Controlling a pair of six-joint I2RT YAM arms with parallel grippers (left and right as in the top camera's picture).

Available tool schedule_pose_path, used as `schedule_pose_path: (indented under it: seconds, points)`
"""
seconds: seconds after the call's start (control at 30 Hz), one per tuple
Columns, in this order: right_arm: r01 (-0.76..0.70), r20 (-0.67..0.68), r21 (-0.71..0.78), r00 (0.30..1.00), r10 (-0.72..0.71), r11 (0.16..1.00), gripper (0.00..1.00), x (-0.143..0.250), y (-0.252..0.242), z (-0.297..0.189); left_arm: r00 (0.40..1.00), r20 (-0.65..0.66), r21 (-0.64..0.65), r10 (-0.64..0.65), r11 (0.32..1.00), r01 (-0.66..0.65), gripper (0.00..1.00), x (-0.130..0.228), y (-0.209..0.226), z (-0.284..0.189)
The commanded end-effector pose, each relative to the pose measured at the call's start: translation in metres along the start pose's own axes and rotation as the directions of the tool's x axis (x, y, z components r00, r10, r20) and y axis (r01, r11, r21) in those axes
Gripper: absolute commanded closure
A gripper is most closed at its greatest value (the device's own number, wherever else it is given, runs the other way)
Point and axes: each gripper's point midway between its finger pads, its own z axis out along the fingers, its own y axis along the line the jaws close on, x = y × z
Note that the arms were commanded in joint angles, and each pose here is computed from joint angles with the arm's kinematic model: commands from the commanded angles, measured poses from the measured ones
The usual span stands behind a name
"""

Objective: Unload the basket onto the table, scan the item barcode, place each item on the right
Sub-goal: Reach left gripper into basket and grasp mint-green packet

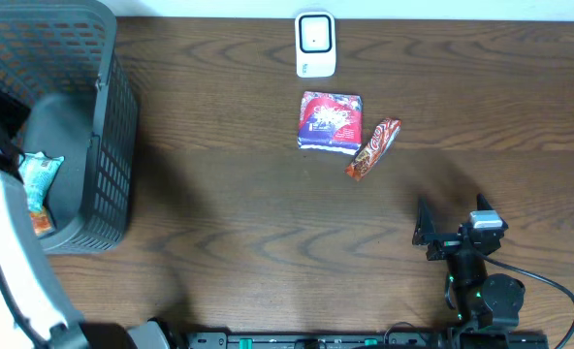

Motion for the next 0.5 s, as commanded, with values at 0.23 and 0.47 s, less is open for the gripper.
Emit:
schedule_pose_path:
  seconds: [0.23, 0.47]
  points:
    - [-0.014, 0.001, 0.006, 1.000, 0.014, 1.000, 0.01, 0.000, -0.002, 0.000, 0.940, -0.234, -0.364, 0.247, 0.875, -0.320, 0.35, 0.045, 0.070, 0.072]
    - [-0.014, 0.000, 0.006, 1.000, 0.014, 1.000, 0.01, 0.000, -0.002, 0.000, 0.895, -0.342, -0.376, 0.287, 0.831, -0.410, 0.35, 0.071, 0.079, 0.101]
